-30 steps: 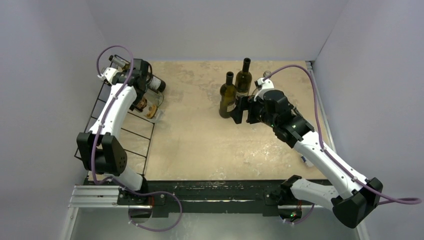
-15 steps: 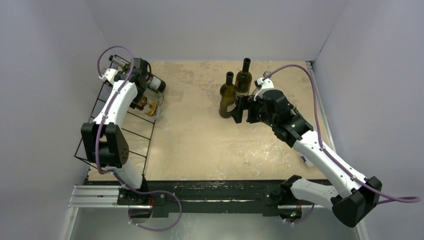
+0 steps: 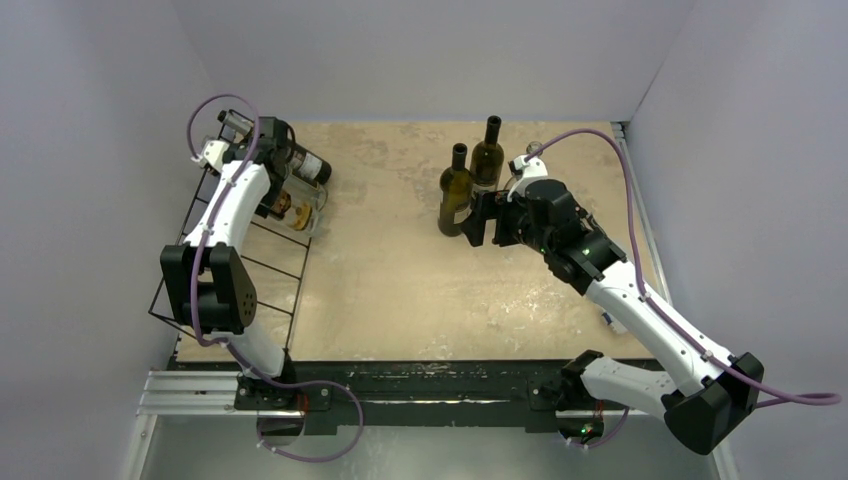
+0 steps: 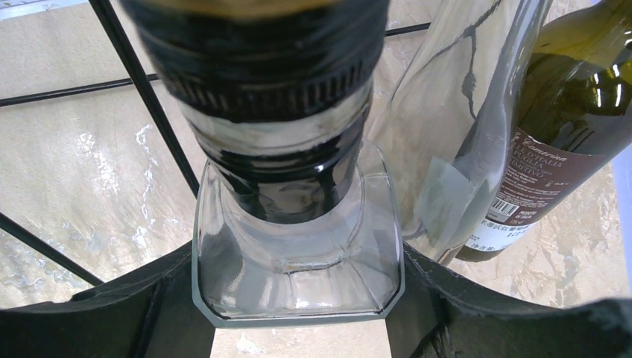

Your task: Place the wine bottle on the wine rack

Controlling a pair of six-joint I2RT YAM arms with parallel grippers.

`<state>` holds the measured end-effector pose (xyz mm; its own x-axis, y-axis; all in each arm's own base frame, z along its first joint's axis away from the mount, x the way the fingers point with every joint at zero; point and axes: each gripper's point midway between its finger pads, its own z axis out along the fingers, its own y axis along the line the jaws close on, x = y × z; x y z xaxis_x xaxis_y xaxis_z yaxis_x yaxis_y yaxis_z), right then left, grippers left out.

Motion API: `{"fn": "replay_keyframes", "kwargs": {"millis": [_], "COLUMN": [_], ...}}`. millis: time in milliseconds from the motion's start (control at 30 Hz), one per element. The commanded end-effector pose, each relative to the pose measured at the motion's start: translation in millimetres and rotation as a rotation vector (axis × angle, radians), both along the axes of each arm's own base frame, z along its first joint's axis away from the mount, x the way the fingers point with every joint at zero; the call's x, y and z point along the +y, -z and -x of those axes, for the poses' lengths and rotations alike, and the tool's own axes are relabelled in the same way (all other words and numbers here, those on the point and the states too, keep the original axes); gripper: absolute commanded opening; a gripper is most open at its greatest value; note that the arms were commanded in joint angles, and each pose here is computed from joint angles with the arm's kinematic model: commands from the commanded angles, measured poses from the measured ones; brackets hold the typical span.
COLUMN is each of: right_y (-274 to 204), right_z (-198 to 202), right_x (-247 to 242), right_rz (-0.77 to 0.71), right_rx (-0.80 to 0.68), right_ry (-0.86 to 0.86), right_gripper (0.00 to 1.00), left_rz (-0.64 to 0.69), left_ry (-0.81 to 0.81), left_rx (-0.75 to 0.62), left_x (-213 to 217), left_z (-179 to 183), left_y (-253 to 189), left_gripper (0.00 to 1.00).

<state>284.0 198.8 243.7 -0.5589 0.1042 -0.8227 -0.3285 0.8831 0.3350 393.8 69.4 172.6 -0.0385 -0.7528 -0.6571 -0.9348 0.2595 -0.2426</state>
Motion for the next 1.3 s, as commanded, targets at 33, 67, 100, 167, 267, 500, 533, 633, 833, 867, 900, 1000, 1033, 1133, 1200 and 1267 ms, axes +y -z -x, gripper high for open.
{"fn": "replay_keyframes", "kwargs": {"millis": [33, 67, 100, 167, 267, 500, 533, 633, 833, 867, 900, 1000, 1033, 1133, 1200, 1267], "right_y": [0.2, 0.1, 0.2, 0.7, 0.2, 1.3, 1.8, 2.1, 3.0, 3.3, 3.4, 4.1, 3.8, 3.9, 3.3, 3.1], "right_z": [-5.5, -5.7, -5.7, -5.7, -5.5, -4.8, -4.9, -4.9, -5.0, -4.6, -4.6, -4.1, -4.2, -4.8, -5.0, -4.8], "right_x": [-1.1, -1.1, -1.1, -0.8, -0.1, -0.5, -0.5, -0.8, -0.2, 0.6, 0.4, 1.0, 1.0, 0.9, 1.0, 1.9], "right_rz": [0.01, 0.009, 0.009, 0.008, 0.006, 0.007, 0.008, 0.008, 0.008, 0.006, 0.005, 0.005, 0.005, 0.005, 0.005, 0.005], "right_rx": [-0.026, -0.026, -0.026, -0.023, -0.024, -0.023, -0.022, -0.021, -0.02, -0.018, -0.018, -0.016, -0.016, -0.016, -0.016, -0.015], "right_ry": [0.007, 0.007, 0.006, 0.006, 0.003, 0.004, 0.004, 0.004, 0.002, -0.001, 0.0, -0.003, -0.004, -0.002, -0.002, -0.005], "right_gripper": [0.95, 0.95, 0.95, 0.95, 0.95, 0.95, 0.95, 0.95, 0.95, 0.95, 0.95, 0.95, 0.95, 0.95, 0.95, 0.95], "left_rz": [0.001, 0.004, 0.005, 0.006, 0.007, -0.001, 0.0, 0.003, 0.025, 0.029, 0.031, 0.031, 0.032, 0.035, 0.038, 0.038], "left_ry": [-0.057, -0.056, -0.053, -0.056, -0.063, -0.085, -0.088, -0.118, -0.179, -0.183, -0.186, -0.181, -0.178, -0.169, -0.169, -0.167], "left_rx": [-0.137, -0.133, -0.128, -0.119, -0.112, -0.098, -0.095, -0.092, -0.036, -0.03, -0.03, -0.032, -0.035, -0.029, -0.025, -0.023], "left_x": [9.2, 8.6, 8.2, 8.3, 8.5, 11.0, 11.1, 18.3, 23.9, 24.0, 24.2, 24.7, 25.0, 24.7, 25.0, 25.5], "left_z": [-17.1, -16.8, -16.4, -15.1, -13.3, -8.7, -8.0, -5.7, 4.7, 5.4, 5.4, 5.1, 4.2, 2.4, 2.0, 1.2], "left_y": [-20.5, -18.7, -17.4, -14.8, -11.4, -4.4, -3.3, -1.3, 4.3, 5.3, 5.9, 7.1, 6.7, 8.3, 9.5, 10.1], "left_gripper": [0.0, 0.0, 0.0, 0.01, 0.03, 0.07, 0.07, 0.09, 0.09, 0.1, 0.11, 0.14, 0.15, 0.2, 0.22, 0.26]}}
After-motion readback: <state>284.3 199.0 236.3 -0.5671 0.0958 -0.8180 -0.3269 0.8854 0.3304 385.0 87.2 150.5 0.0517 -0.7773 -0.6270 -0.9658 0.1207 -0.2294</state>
